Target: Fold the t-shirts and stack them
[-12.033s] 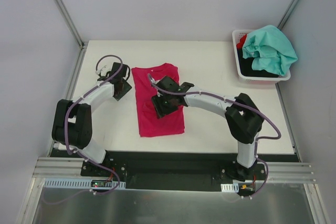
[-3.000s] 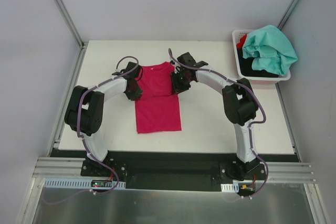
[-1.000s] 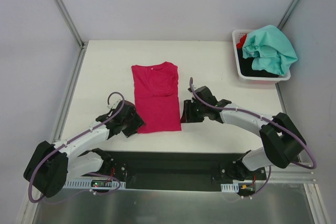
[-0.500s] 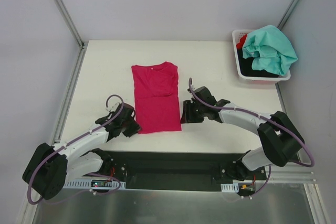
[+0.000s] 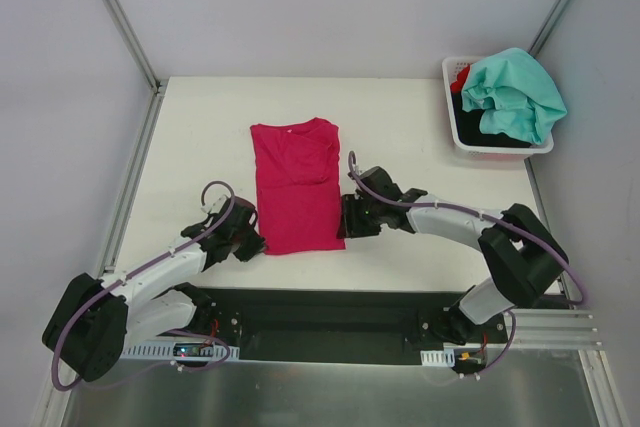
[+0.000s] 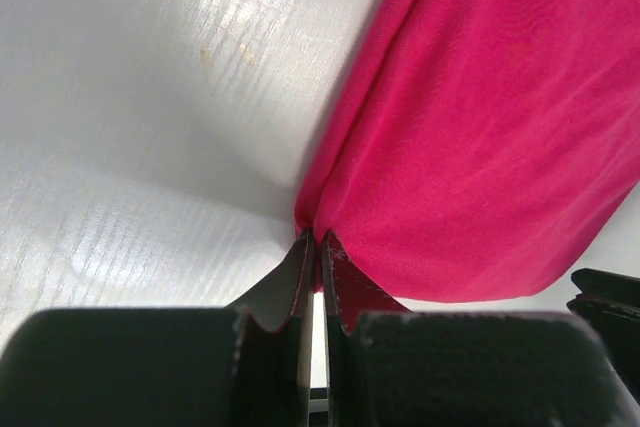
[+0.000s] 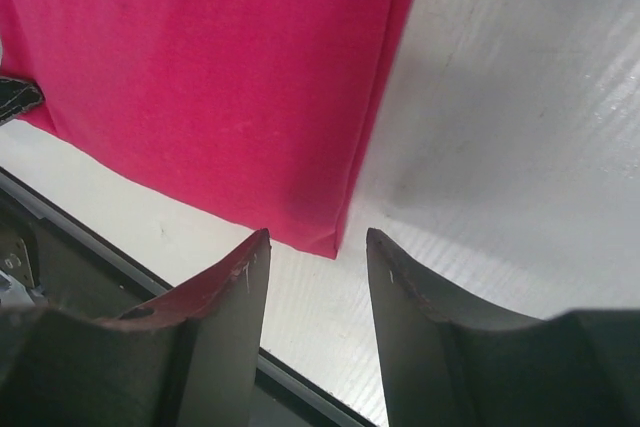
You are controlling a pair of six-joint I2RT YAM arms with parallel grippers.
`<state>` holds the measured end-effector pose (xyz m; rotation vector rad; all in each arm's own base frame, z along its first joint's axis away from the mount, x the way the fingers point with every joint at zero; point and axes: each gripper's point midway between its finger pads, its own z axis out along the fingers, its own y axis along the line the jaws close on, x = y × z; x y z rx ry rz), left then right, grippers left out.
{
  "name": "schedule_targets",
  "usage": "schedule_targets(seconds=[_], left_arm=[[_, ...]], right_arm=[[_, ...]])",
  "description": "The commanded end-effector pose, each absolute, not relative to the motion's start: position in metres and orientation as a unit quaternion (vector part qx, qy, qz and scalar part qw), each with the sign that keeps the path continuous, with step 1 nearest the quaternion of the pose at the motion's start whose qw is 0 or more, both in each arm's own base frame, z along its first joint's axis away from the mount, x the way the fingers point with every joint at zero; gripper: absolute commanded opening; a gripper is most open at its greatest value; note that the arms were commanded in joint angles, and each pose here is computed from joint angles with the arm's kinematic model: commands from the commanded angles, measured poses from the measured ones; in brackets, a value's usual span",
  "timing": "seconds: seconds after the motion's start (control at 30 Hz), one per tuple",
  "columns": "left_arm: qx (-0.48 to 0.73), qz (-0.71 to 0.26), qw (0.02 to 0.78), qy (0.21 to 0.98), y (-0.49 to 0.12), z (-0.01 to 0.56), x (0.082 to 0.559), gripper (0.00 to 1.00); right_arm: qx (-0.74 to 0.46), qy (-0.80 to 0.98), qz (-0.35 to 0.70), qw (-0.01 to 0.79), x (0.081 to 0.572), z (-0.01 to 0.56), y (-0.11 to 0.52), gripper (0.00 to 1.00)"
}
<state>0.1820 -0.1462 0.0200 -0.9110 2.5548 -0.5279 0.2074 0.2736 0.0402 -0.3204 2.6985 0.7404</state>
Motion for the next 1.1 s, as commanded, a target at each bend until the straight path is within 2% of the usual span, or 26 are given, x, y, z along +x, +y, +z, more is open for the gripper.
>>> schedule_targets(seconds=[0.0, 0.53, 0.93, 1.07], left_arm=[[-0.319, -0.185, 0.189, 0.910, -0.148, 0.020, 0.183, 0.00], [-0.316, -0.180, 0.188, 0.912, -0.150, 0.021, 0.187, 0.00], [-0.317, -0.176, 0.187, 0.913, -0.148, 0.019, 0.186, 0.00], [-0.317, -0.174, 0.188, 0.913, -0.147, 0.018, 0.185, 0.00]], right_arm=[[-0.113, 0.939, 0.277, 0.171, 0.213, 0.049, 0.291, 0.47], [-0.120, 0.940, 0.280, 0.154, 0.202, 0.034, 0.302, 0.44], [-0.118, 0.946, 0.264, 0.148, 0.192, 0.021, 0.288, 0.44], [-0.114, 0.949, 0.259, 0.139, 0.183, 0.014, 0.280, 0.41]])
